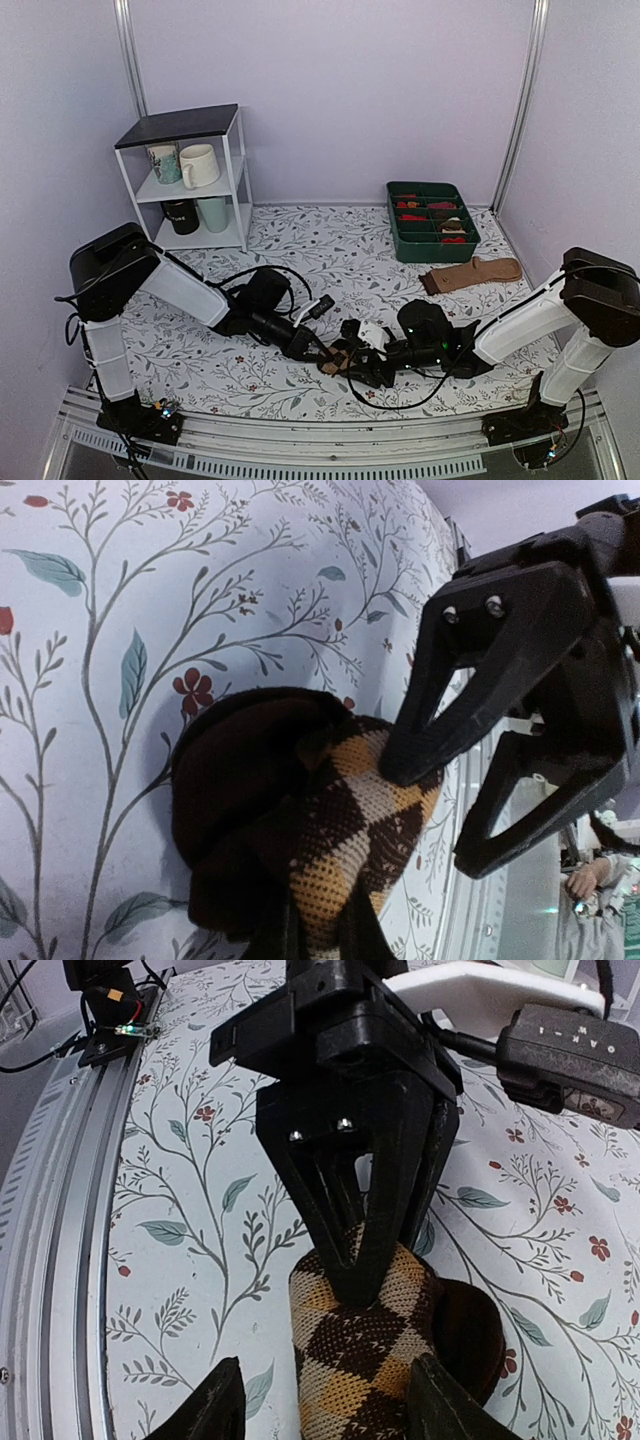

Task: Roll the socks
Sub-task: Roll a pair of socks at the center of the board.

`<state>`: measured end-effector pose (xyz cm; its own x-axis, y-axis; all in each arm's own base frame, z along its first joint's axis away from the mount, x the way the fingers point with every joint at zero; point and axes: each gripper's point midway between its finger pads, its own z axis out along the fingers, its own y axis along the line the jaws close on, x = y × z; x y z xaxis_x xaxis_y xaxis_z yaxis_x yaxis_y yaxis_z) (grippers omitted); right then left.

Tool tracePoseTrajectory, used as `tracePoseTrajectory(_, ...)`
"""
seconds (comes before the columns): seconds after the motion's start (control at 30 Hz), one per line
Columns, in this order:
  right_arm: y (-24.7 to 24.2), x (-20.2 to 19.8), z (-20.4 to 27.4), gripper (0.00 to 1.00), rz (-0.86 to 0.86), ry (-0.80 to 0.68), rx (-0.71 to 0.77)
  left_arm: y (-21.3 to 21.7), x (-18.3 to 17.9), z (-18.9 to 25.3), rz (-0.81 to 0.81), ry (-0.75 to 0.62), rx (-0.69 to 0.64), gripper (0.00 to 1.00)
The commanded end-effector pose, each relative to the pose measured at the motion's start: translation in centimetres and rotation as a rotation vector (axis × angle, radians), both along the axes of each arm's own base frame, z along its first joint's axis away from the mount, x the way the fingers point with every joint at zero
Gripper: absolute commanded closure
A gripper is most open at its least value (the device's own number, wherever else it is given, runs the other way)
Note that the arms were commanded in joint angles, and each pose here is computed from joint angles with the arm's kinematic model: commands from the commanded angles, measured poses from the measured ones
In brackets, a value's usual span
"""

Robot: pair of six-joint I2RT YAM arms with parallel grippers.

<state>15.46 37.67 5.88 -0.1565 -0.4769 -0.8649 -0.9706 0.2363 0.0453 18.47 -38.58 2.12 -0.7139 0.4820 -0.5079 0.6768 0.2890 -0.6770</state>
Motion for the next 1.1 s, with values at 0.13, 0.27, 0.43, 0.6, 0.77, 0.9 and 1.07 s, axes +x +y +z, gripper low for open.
tracePoseTrajectory(0.13, -0.2, -1.1, -3.1, 0.49, 0.006, 0.108, -0.058, 6.6, -1.4, -8.6, 0.11, 0.108, 0.358, 1.0)
tracePoseTrajectory(0.27, -1.1, -1.6, -4.8, 0.49, -0.009, 0.155, -0.109, 6.5, -1.4, -8.5, 0.11, 0.103, 0.357, 1.0)
tracePoseTrajectory(0.43, -2.3, -2.0, -7.0, 0.54, -0.032, 0.193, -0.186, 6.5, -1.3, -8.6, 0.111, 0.101, 0.354, 1.0)
tracePoseTrajectory(0.6, -2.8, -2.2, -8.7, 0.76, -0.048, 0.24, -0.25, 6.2, -0.8, -8.1, 0.124, 0.076, 0.34, 0.94)
tracePoseTrajectory(0.77, -3.8, -2.6, -11.5, 0.85, -0.101, 0.336, -0.352, 4.8, 0.7, -5.3, 0.13, -0.009, 0.257, 0.83)
tracePoseTrajectory(0.9, -4.8, -2.6, -12.9, 0.86, -0.167, 0.401, -0.408, 3.0, 2.1, -1.5, 0.125, -0.111, 0.131, 0.62)
tracePoseTrajectory(1.07, -5.9, -2.9, -13.7, 0.86, -0.209, 0.455, -0.448, 2.1, 2.7, 2.1, 0.119, -0.212, 0.009, 0.53)
